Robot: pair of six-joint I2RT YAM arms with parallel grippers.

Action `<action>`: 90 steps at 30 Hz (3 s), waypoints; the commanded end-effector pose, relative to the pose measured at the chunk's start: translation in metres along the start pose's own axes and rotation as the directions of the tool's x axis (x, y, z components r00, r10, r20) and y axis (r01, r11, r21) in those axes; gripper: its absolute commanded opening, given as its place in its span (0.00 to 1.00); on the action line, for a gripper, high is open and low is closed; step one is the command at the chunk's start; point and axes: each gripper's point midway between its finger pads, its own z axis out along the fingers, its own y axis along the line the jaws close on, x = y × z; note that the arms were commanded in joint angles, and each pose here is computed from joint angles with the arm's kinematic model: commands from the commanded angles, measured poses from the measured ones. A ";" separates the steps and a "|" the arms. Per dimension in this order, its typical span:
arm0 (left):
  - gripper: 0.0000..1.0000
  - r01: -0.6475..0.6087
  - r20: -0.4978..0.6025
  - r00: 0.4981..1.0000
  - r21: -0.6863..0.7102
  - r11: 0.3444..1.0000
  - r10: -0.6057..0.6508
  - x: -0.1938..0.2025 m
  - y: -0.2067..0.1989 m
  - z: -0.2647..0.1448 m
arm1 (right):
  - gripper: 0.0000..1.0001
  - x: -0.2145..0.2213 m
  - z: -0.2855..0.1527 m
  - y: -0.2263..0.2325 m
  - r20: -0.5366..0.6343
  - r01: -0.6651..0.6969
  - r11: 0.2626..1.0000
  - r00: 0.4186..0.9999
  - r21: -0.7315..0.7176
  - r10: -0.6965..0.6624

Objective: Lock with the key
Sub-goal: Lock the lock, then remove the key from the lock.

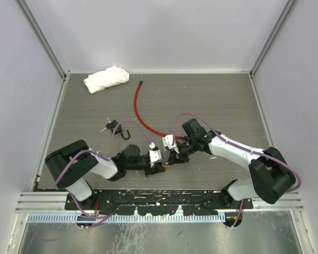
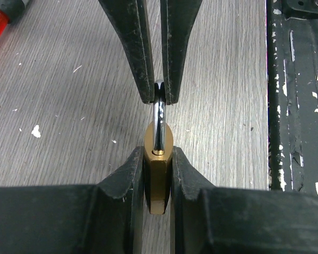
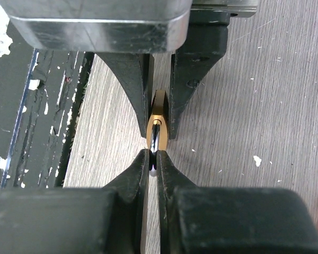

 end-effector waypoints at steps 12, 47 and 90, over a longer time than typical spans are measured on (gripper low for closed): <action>0.00 0.044 0.016 0.999 -0.051 0.998 -0.043 0.030 0.008 -0.001 | 0.01 0.002 0.053 0.034 0.024 -0.043 0.987 0.999 -0.158 0.047; 0.98 0.400 0.307 0.892 -0.191 0.896 -0.332 -0.086 0.020 -0.061 | 0.01 -0.035 -0.047 -0.026 0.129 -0.068 0.995 0.990 0.071 0.058; 0.55 0.299 0.178 0.948 -0.213 0.930 -0.264 -0.039 0.030 0.010 | 0.01 -0.044 -0.064 -0.024 0.182 -0.121 0.991 0.978 0.065 0.107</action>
